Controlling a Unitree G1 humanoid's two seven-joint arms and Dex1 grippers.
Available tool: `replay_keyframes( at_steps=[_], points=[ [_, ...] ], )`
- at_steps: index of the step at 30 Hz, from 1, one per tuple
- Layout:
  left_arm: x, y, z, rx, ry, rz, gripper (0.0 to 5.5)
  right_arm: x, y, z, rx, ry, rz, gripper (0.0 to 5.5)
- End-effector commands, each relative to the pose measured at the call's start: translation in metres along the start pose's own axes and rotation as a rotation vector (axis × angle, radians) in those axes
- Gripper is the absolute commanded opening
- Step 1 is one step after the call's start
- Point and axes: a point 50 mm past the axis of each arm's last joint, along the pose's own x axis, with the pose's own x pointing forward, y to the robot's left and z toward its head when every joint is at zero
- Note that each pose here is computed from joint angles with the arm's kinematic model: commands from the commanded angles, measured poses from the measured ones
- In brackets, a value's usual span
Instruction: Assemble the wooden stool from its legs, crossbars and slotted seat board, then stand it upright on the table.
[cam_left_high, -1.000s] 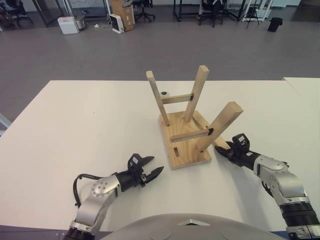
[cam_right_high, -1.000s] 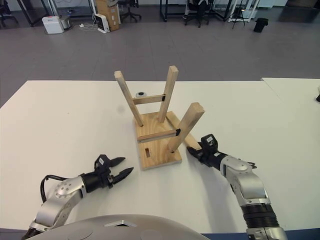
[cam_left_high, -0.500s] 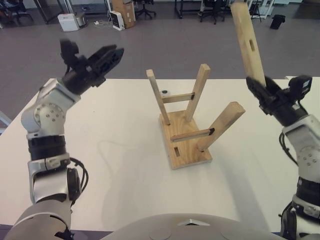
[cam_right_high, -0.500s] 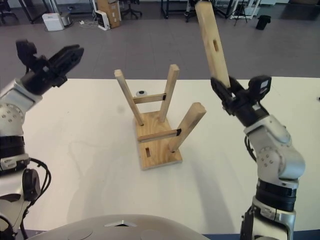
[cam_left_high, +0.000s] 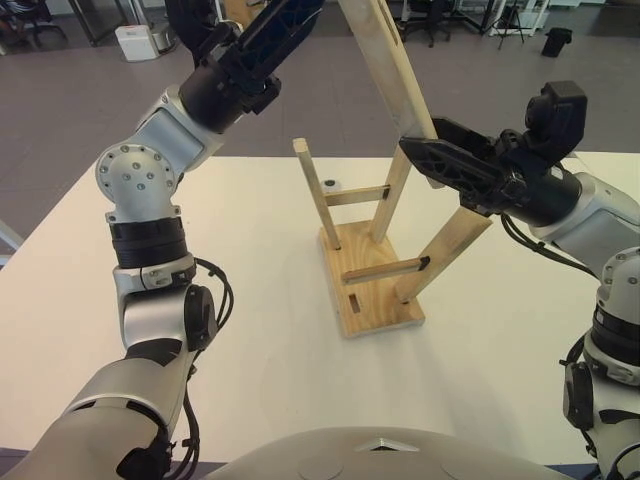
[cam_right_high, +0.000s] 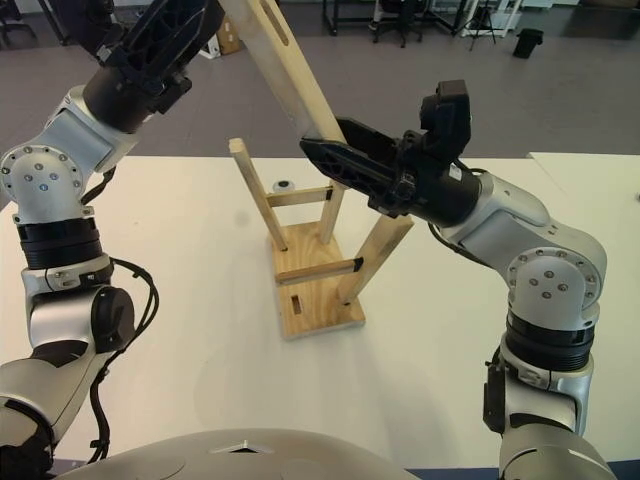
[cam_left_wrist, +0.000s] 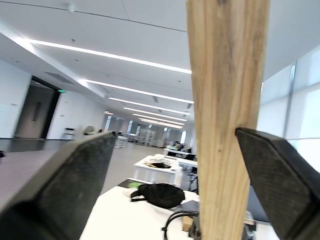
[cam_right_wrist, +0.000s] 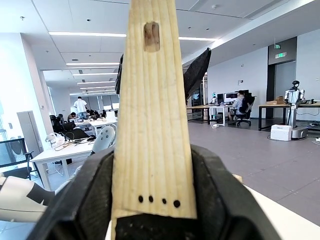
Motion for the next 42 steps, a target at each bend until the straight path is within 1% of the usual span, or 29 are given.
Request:
replay_keyframes(
  at_steps=[1,4,7,10,13,18,23,27,29,34,40,42],
  points=[
    [-0.006,-0.006,-0.001,-0.064,0.003,-0.066,4.36,0.001,-0.006,0.009,0.008,-0.011,0.014,2.07],
    [-0.019,-0.004,-0.002,-0.114,-0.009,-0.062,4.36,0.003,-0.006,0.012,0.048,-0.036,0.056,2.07],
    [-0.024,-0.001,-0.007,-0.119,-0.018,-0.039,4.36,0.007,0.001,0.003,0.105,0.024,0.134,2.07],
    [-0.023,0.0,-0.007,-0.12,-0.029,-0.034,4.36,0.01,0.003,-0.005,0.139,0.068,0.155,2.07],
    [-0.021,-0.006,-0.011,-0.139,-0.009,-0.079,4.36,0.007,-0.004,-0.009,0.15,0.069,0.112,2.07],
    [-0.019,-0.012,-0.015,-0.153,0.021,-0.128,4.36,0.005,-0.006,-0.008,0.168,0.057,0.11,2.07],
    [-0.01,-0.011,-0.012,-0.117,-0.017,-0.09,4.36,0.003,0.001,-0.024,0.197,0.172,0.146,2.07],
    [-0.011,-0.009,-0.013,-0.118,-0.027,-0.06,4.36,0.001,-0.003,-0.026,0.196,0.176,0.125,2.07],
    [-0.013,-0.009,-0.014,-0.129,-0.03,-0.057,4.05,0.0,-0.005,-0.024,0.195,0.162,0.119,2.07],
    [-0.02,-0.01,-0.015,-0.151,-0.014,-0.081,2.99,-0.001,-0.006,-0.02,0.208,0.14,0.121,2.07],
    [-0.018,-0.012,-0.016,-0.158,-0.016,-0.096,2.07,-0.003,-0.002,-0.022,0.247,0.16,0.155,2.07],
    [-0.019,-0.011,-0.016,-0.144,-0.017,-0.079,2.07,-0.002,-0.004,-0.022,0.244,0.153,0.131,2.07]
  ],
)
